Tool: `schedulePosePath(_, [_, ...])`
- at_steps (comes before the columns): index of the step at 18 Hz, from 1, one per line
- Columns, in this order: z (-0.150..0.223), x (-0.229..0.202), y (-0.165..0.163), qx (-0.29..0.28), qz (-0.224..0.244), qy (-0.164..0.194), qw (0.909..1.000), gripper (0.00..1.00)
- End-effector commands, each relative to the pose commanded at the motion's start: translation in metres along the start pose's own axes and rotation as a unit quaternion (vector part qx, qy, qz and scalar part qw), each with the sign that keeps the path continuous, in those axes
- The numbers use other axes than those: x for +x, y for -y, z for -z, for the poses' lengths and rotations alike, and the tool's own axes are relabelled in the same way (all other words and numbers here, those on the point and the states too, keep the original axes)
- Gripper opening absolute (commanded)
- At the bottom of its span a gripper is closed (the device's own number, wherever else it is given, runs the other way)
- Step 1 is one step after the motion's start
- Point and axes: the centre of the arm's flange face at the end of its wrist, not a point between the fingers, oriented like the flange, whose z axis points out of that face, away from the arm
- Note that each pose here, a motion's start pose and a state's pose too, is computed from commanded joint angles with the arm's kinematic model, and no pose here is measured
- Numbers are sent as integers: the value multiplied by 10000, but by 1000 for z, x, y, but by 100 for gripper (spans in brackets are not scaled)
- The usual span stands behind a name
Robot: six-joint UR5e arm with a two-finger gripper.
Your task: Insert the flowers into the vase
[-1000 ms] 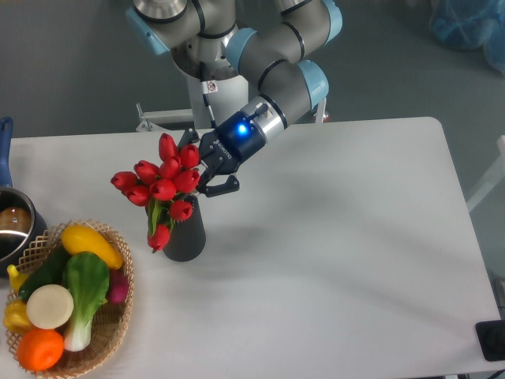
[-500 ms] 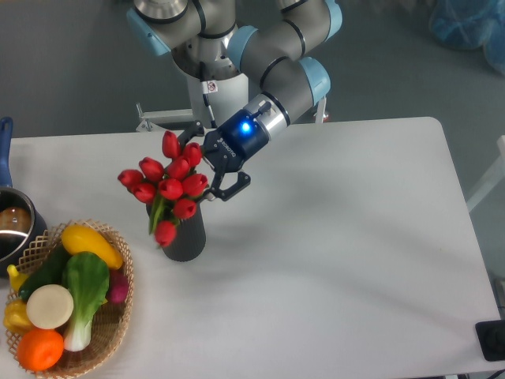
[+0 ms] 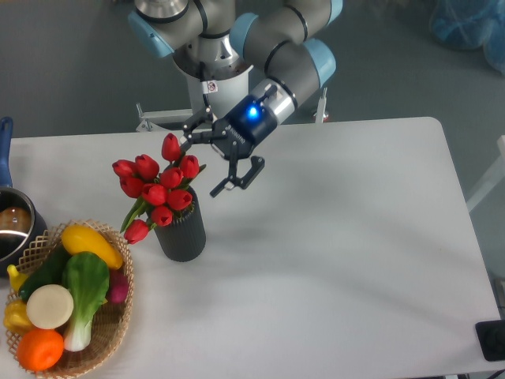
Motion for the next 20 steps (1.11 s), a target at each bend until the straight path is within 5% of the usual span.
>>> schedulePosePath(6, [48,-11,23,-1539,-566,1009,9813,100])
schedulePosePath(14, [104,-58,74,-2366,-867,1934,9482,100])
schedulePosePath(17, [119,-84,77,-3191,-725,2243,9179,100])
schedulePosePath(20, [105,-98,62,-3864,-636,2134,8951,100])
